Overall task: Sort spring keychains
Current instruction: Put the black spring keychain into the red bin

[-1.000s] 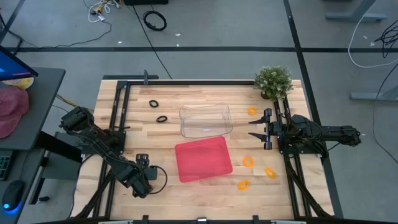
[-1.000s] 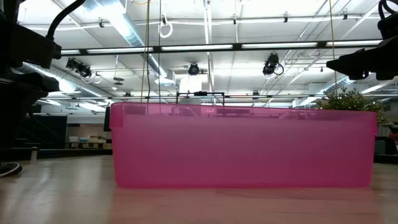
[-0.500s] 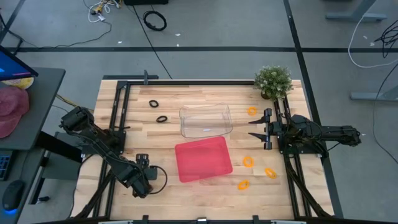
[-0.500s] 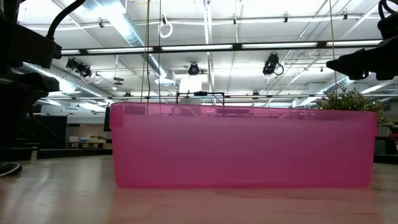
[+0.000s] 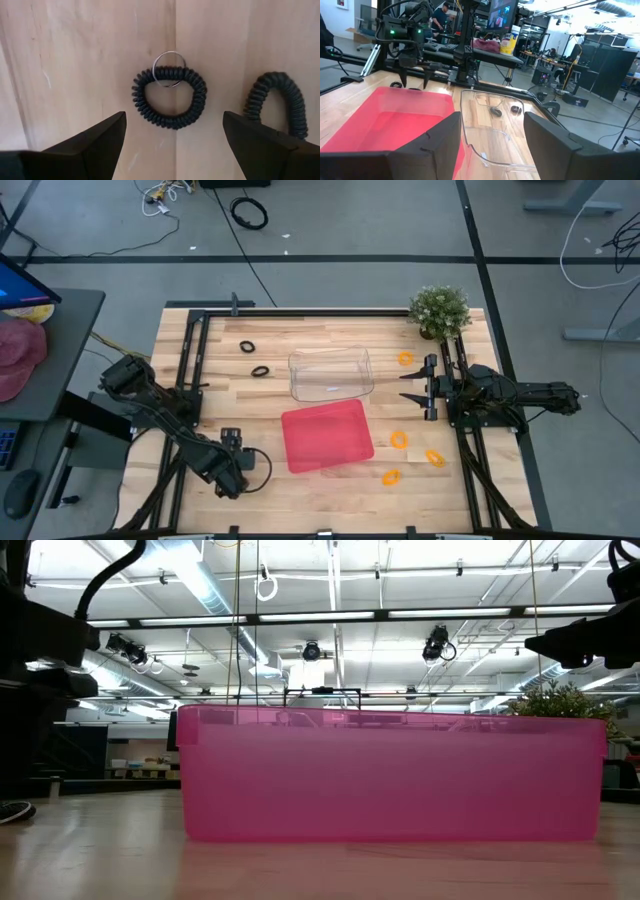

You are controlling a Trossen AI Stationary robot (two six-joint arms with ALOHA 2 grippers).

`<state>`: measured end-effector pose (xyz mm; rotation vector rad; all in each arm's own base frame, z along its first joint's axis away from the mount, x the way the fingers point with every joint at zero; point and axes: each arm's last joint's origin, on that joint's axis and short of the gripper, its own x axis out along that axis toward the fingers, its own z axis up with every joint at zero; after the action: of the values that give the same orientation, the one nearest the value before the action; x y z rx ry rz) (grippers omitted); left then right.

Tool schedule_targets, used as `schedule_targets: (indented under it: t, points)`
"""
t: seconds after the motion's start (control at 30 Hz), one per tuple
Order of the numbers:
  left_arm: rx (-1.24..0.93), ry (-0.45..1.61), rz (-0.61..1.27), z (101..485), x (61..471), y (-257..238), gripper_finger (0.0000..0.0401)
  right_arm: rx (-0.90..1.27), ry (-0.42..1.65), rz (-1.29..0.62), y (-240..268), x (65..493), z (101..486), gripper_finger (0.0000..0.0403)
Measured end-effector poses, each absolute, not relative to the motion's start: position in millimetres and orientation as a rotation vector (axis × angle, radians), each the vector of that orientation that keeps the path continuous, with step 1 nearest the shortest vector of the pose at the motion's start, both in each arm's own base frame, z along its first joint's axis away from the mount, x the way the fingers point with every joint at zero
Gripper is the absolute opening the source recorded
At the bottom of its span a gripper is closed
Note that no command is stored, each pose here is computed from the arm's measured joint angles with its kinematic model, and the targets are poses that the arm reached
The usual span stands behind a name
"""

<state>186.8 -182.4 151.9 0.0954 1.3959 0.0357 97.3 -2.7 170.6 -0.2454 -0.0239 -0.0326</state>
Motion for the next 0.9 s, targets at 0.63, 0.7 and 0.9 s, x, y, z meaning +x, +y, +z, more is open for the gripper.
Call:
schedule_targets:
  t: [0.63,0.7,0.9]
  points:
    - [0.077,1.390,0.028,145,186,-180,0.0337,-0.245,-0.023,-0.032,-3,97,170,0.0222]
    - [0.072,1.394,0.031,143,185,-178,0.0337,-0.245,-0.024,-0.033,-3,97,171,0.0222]
    - [0.060,1.385,0.025,141,185,-177,0.0337,-0.245,-0.024,-0.032,-3,97,171,0.0222]
